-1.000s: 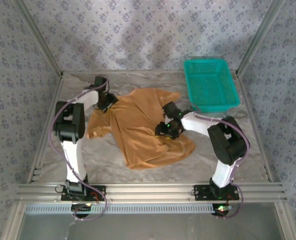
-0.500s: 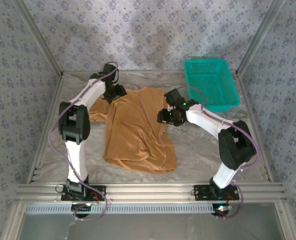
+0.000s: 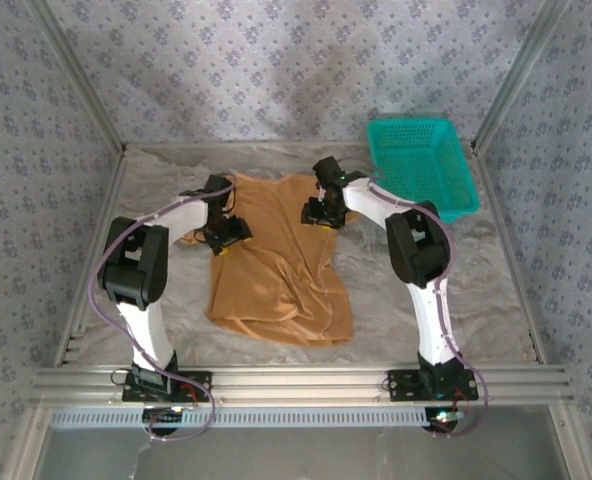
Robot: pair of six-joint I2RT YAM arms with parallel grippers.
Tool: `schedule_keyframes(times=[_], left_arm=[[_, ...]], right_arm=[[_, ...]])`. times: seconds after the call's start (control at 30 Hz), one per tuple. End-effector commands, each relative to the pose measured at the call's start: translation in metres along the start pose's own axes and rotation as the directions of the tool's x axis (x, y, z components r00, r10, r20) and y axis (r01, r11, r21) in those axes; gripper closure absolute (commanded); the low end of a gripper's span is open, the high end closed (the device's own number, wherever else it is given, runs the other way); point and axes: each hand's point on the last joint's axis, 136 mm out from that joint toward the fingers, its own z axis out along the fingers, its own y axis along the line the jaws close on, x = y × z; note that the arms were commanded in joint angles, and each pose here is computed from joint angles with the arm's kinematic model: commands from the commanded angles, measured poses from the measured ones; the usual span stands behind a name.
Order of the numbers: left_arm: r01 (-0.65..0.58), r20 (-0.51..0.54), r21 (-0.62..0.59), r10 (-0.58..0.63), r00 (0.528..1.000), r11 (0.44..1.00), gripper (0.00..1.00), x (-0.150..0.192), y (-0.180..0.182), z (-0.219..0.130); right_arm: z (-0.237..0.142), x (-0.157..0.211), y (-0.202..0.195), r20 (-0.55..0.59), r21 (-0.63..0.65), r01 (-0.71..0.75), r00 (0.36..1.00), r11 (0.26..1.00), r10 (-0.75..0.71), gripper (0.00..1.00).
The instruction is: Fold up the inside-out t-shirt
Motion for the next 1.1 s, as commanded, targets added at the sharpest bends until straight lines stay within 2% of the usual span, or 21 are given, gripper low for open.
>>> schedule_keyframes(times=[0.0,0.17,0.2,0.3,0.37,0.5,0.57,0.67,0.73,0.83,0.93,1.07], left_arm=[[-0.004,0.016,0.006,0.004,1.000,1.000,0.38,-0.023,0.003,0.011],[0.023,0.021,0.012,-0.023,1.000,1.000,0.38,-0.058,0.005,0.027],[0.029,0.025,0.017,-0.029,0.999,0.999,0.39,-0.067,0.004,0.032],[0.047,0.036,0.041,-0.049,0.998,0.998,0.39,-0.094,0.000,0.036],[0.049,0.054,0.067,-0.052,0.997,0.997,0.39,-0.105,-0.006,0.026],[0.019,0.145,0.101,-0.033,0.989,0.995,0.39,-0.109,-0.017,-0.020],[0.006,0.179,0.106,-0.025,0.984,0.994,0.39,-0.098,-0.020,-0.045],[-0.029,0.218,0.094,0.008,0.976,0.995,0.39,-0.063,-0.018,-0.075],[-0.045,0.232,0.084,0.024,0.972,0.995,0.38,-0.034,-0.011,-0.089],[-0.042,0.228,0.087,0.022,0.973,0.995,0.38,0.007,0.009,-0.097],[-0.020,0.222,0.091,-0.001,0.975,0.996,0.37,0.038,0.034,-0.097],[-0.008,0.219,0.071,-0.008,0.976,0.997,0.37,0.064,0.059,-0.098]], right_arm=[[0.015,-0.015,-0.019,-0.022,0.022,-0.086,0.996,0.996,0.087,0.48],[0.040,-0.075,-0.031,0.078,-0.065,-0.174,0.981,0.983,0.179,0.50],[0.042,-0.091,-0.033,0.095,-0.086,-0.220,0.969,0.972,0.228,0.50],[0.044,-0.132,-0.040,0.139,-0.136,-0.241,0.956,0.961,0.260,0.50],[0.032,-0.154,-0.039,0.161,-0.184,-0.234,0.951,0.955,0.265,0.50],[-0.027,-0.176,-0.018,0.232,-0.234,-0.139,0.953,0.962,0.194,0.49],[-0.056,-0.166,-0.004,0.248,-0.214,-0.078,0.960,0.974,0.131,0.49],[-0.079,-0.125,0.011,0.228,-0.159,-0.010,0.973,0.987,0.047,0.49],[-0.088,-0.085,0.019,0.197,-0.131,0.030,0.980,0.991,-0.004,0.51],[-0.089,-0.020,0.031,0.150,-0.128,0.054,0.988,0.990,-0.034,0.58],[-0.083,0.039,0.056,0.125,-0.154,0.097,0.989,0.983,-0.078,0.58],[-0.065,0.098,0.085,0.083,-0.137,0.155,0.986,0.978,-0.144,0.58]])
